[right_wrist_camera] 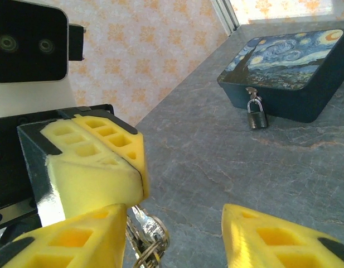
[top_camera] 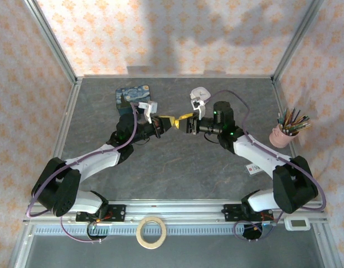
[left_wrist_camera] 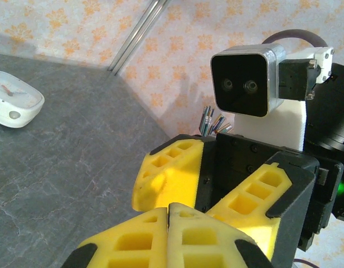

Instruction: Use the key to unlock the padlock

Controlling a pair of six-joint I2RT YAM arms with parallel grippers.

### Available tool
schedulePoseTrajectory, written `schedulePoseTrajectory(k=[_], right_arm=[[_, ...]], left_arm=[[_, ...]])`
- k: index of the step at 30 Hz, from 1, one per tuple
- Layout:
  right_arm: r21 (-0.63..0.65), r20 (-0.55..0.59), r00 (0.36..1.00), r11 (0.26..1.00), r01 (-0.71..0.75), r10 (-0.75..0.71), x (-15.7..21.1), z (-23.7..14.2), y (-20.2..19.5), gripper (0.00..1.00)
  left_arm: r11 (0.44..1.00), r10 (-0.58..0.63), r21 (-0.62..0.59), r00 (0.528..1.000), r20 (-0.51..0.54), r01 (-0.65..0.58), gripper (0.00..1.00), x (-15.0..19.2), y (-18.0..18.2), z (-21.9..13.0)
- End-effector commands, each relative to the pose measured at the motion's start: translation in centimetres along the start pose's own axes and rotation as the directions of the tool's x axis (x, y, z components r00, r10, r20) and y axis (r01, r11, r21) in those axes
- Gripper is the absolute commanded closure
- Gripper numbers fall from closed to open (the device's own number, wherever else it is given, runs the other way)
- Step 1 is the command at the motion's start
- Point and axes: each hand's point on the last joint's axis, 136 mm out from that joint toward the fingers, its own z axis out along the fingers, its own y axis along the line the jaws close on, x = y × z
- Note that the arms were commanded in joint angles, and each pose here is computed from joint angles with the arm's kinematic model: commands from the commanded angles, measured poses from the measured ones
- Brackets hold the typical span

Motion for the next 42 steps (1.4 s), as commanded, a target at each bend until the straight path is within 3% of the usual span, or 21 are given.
schedulePoseTrajectory(k=[1,6,10,15,19,26,29,30,31,32,33,36,38,42], right_arm=[[0.030,0.012,1.000,1.000,0.010,-0.011,-0.7,0.2,-0.5,0.49],[-0.007,0.011,1.000,1.000,-0.003,0.003,-0.5,0.3,0.0,0.51],[-0.113,0.007,0.999,0.993,-0.035,0.036,-0.4,0.6,1.5,0.64],[-0.183,0.001,0.999,0.982,-0.047,0.048,-0.4,0.4,2.7,0.71],[-0.202,-0.012,0.999,0.978,-0.049,0.048,-0.2,0.3,3.0,0.78],[-0.200,-0.010,0.999,0.979,-0.044,0.042,-0.2,0.3,3.1,1.00],[-0.188,0.001,0.999,0.981,-0.037,0.037,-0.4,0.2,2.9,1.00],[-0.188,0.001,0.999,0.982,-0.033,0.034,-0.4,0.2,3.0,1.00],[-0.185,0.003,1.000,0.982,-0.028,0.029,-0.5,0.2,3.0,1.00],[-0.180,0.003,1.000,0.983,-0.025,0.026,-0.6,0.2,2.9,1.00],[-0.168,0.004,1.000,0.985,-0.021,0.022,-0.6,0.1,2.8,1.00],[-0.155,0.005,1.000,0.988,-0.013,0.014,-0.7,0.1,2.7,1.00],[-0.151,0.009,1.000,0.988,-0.014,0.015,-0.8,0.0,2.7,1.00],[-0.120,0.028,1.000,0.993,-0.003,0.006,-1.2,-0.1,2.4,1.00]], left_arm=[[0.993,0.056,0.102,0.998,0.040,-0.060,1.00,-2.2,-3.0,-0.1],[0.991,0.063,0.115,0.997,0.048,-0.068,1.00,-2.3,-3.3,-0.2],[0.990,0.031,0.138,0.998,0.046,-0.037,1.00,-2.3,-3.5,-0.1],[0.988,0.021,0.154,0.998,0.063,-0.031,1.00,-2.6,-3.6,-0.3],[0.985,0.007,0.171,0.997,0.075,-0.020,1.00,-2.7,-3.7,-0.5],[0.981,-0.007,0.191,0.997,0.083,-0.009,1.00,-2.9,-3.9,-0.8],[0.983,-0.011,0.182,0.996,0.089,-0.005,1.00,-3.0,-3.8,-0.9],[0.985,-0.016,0.172,0.995,0.094,0.000,0.97,-3.1,-3.6,-1.0],[0.988,-0.026,0.156,0.995,0.100,0.010,0.86,-3.2,-3.2,-1.1],[0.991,-0.042,0.128,0.992,0.117,0.027,0.66,-3.6,-2.5,-1.3],[0.994,-0.059,0.096,0.988,0.142,0.045,0.39,-4.0,-1.7,-1.7],[0.997,-0.080,0.039,0.974,0.213,0.073,0.14,-5.0,-0.1,-3.2],[0.997,-0.081,0.023,0.969,0.235,0.078,0.08,-5.4,0.2,-3.8],[0.995,-0.100,-0.006,0.964,0.248,0.104,0.07,-5.6,0.8,-3.9]])
